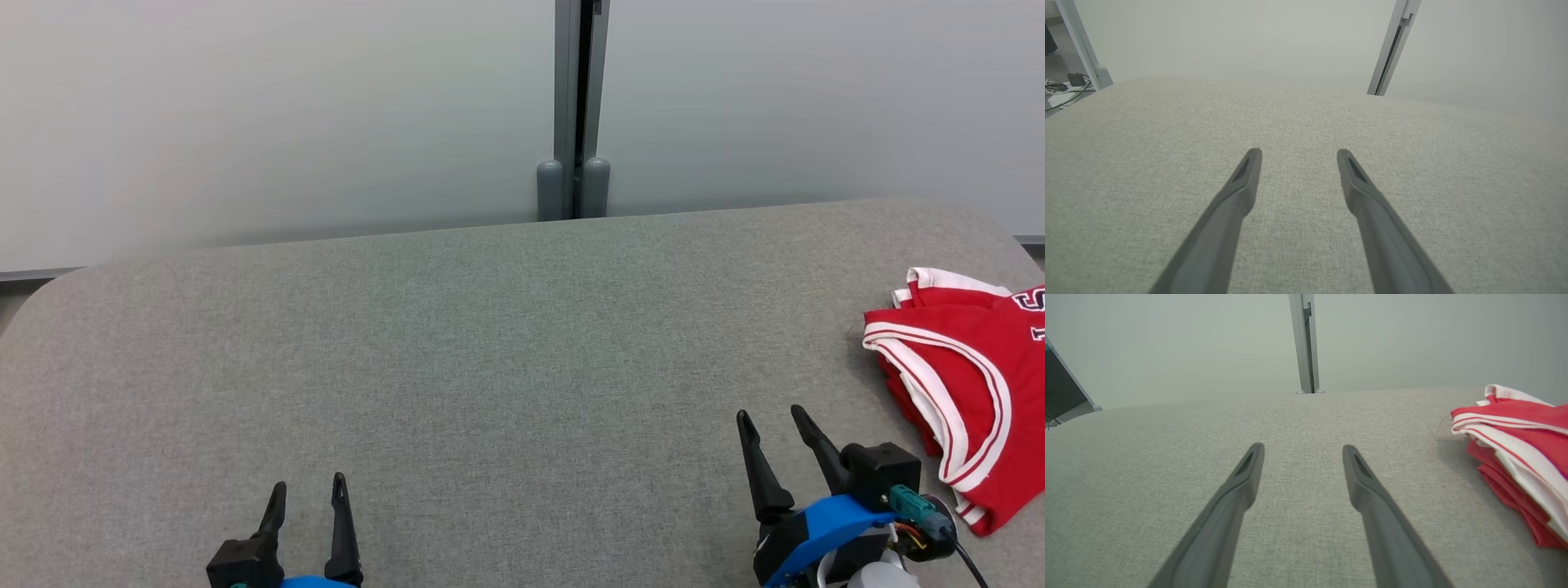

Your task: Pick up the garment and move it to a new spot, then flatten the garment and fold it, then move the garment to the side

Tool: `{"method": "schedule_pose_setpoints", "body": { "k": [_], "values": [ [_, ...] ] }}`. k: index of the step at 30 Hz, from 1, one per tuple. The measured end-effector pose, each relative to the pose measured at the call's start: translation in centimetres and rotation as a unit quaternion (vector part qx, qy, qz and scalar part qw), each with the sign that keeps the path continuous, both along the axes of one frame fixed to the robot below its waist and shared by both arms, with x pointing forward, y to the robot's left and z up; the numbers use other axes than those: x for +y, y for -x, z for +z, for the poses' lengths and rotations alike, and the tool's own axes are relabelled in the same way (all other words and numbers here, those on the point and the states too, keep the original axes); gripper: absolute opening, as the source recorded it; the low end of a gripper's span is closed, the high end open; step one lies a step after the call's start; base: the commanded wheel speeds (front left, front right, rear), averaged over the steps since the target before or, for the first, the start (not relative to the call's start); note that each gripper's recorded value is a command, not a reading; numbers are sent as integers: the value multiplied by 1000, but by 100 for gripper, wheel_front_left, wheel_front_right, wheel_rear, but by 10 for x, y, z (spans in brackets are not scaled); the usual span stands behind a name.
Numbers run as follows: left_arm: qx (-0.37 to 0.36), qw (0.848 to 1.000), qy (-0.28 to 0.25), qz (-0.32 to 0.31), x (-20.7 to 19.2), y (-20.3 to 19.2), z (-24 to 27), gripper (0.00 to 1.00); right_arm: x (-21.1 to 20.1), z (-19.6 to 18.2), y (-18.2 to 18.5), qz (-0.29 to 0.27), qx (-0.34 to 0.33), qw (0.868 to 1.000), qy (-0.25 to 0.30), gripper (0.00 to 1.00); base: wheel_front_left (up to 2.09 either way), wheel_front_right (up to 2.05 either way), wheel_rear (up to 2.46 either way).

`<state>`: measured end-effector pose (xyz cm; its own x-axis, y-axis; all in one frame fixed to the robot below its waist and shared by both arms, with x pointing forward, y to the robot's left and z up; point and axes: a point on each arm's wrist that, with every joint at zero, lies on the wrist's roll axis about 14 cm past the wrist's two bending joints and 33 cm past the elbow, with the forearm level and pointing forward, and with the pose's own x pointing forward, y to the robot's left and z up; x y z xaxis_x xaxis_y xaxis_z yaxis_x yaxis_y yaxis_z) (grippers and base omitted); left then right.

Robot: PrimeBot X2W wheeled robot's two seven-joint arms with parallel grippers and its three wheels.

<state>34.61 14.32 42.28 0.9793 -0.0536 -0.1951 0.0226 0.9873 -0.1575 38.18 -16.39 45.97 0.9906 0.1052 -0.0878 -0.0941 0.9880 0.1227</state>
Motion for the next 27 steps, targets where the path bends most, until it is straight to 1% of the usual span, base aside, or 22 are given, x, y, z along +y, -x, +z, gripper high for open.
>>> {"method": "schedule_pose_setpoints", "body": {
  "k": [4, 5, 9, 11, 19, 27],
  "values": [
    [1, 1000, 5, 1, 1, 1, -1, 100, 3, -2, -1, 5, 2, 1000, 0, 100, 0, 0, 0],
    [3, 1000, 8, 3, 1, 2, -1, 0, 4, -3, 0, 5, 5, 1000, 0, 0, 0, 0, 0],
    [30, 1000, 6, 3, 2, 12, -17, 0, 3, -20, 8, 4, 32, 999, 0, 0, 0, 0, 0],
    [43, 999, 16, 8, 3, 15, -22, 0, 1, -25, 11, -2, 45, 999, -10, 0, 0, 0, 0],
    [57, 994, 85, 41, 12, 13, -22, 0, -8, -19, 7, -34, 47, 995, -83, 0, 0, 0, 0],
    [56, 985, 151, 68, 19, 7, -16, 0, -14, -14, 6, -58, 46, 985, -153, 0, 0, 0, 0]
  ]
}}
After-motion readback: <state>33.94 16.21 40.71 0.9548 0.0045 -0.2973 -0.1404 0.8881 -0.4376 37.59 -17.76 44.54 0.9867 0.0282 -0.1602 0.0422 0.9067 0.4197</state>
